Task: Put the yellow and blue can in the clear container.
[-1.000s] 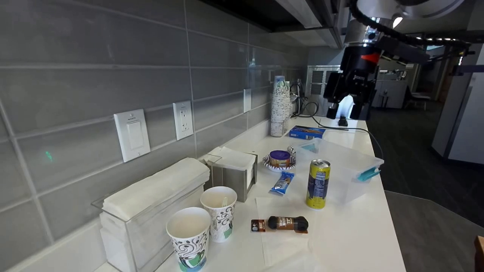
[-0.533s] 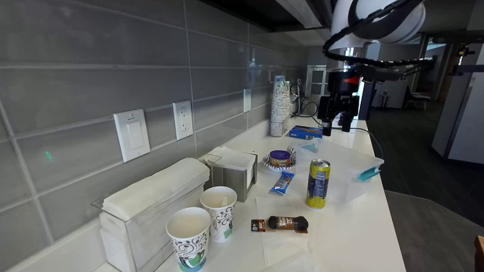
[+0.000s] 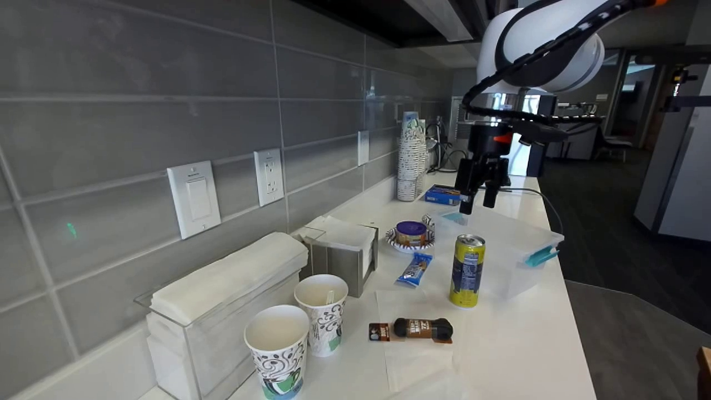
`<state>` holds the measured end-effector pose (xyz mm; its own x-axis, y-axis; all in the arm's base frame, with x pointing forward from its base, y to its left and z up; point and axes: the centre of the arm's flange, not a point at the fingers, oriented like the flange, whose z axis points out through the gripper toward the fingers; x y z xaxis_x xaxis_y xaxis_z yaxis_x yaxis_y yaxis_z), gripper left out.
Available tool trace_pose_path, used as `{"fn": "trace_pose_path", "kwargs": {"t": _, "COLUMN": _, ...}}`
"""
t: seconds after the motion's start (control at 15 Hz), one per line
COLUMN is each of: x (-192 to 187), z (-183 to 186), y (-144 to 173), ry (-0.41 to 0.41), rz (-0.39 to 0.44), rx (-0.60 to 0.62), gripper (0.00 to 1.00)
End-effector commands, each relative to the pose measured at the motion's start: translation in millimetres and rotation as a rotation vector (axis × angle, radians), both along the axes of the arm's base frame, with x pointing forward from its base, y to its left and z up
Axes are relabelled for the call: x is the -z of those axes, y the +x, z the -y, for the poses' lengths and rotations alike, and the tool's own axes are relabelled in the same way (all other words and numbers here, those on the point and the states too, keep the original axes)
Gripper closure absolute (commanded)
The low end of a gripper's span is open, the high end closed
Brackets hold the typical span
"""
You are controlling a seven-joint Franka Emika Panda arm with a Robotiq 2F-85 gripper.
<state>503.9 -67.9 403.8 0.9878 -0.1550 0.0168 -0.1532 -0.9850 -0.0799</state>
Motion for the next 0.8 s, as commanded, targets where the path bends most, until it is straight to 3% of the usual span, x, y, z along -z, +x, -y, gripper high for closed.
{"fn": "trace_pose_path", "kwargs": {"t": 0.0, "x": 12.1, "z": -0.7, "y": -2.2, "ry": 0.003, "rz": -0.059, "rx": -0.034, "gripper": 0.00}}
{"fn": "trace_pose_path", "kwargs": {"t": 0.33, "x": 53.5, "z": -3.7, "y": 1.9, "ry": -0.048, "rz": -0.208, "rx": -0.141, "gripper": 0.00}}
{"fn": "trace_pose_path", "kwargs": {"t": 0.73, "x": 80.0, "z": -23.9, "y": 5.7, "ry": -0.010, "rz": -0.249, "rx": -0.320, "gripper": 0.00}}
